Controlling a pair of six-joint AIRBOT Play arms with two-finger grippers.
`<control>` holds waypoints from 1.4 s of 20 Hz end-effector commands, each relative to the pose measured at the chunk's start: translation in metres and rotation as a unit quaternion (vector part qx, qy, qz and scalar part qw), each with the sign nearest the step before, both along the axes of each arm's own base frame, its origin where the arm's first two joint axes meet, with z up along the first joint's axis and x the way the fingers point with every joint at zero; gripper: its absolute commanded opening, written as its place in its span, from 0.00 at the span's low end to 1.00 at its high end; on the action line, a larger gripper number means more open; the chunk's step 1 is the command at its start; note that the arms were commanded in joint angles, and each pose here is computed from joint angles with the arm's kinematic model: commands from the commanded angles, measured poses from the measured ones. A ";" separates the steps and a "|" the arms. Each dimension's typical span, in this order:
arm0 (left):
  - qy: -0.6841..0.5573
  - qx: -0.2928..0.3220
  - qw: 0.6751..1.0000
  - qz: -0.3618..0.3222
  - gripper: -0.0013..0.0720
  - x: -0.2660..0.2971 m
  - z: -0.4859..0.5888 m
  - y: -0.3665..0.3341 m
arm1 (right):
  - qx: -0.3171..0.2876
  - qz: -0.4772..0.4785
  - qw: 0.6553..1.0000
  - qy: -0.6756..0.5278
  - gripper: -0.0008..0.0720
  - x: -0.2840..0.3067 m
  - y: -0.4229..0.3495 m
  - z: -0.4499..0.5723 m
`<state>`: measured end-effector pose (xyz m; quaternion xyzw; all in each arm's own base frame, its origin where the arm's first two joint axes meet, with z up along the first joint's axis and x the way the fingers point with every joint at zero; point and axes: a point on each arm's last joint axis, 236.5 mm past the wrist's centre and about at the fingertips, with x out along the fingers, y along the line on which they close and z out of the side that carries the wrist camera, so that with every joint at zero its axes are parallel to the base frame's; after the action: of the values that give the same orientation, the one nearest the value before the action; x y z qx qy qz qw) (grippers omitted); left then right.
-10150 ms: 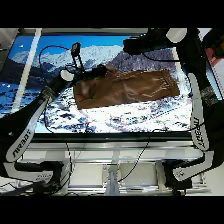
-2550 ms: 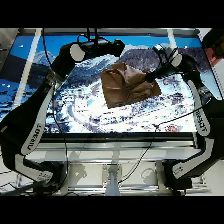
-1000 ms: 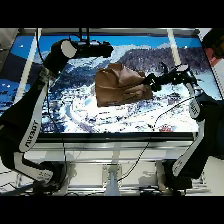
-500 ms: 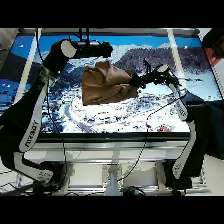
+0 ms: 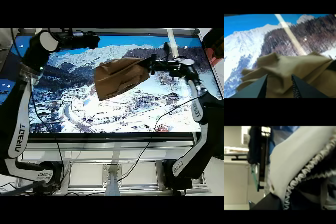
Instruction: Fold the clothes and pants, and hang the long-sleeved shirts on hangers.
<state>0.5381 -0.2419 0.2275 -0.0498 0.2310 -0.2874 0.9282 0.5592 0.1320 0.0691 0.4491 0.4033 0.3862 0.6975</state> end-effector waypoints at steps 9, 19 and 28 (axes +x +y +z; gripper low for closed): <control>-0.076 0.014 0.997 0.029 0.46 -0.041 0.092 0.051 | -0.109 -0.278 0.952 -0.064 0.05 -0.090 -0.289 0.163; -0.142 0.078 0.984 0.077 0.46 -0.061 0.136 0.097 | -0.237 -0.478 0.845 0.035 0.05 -0.260 -0.435 0.184; -0.143 0.079 0.983 0.081 0.46 -0.060 0.136 0.101 | -0.362 -0.481 0.659 0.451 0.05 -0.440 -0.467 0.071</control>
<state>0.4778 -0.1428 0.3629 0.0450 0.1143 -0.1984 0.9724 0.1826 -0.3294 0.1564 0.4151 0.4489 -0.3291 0.7196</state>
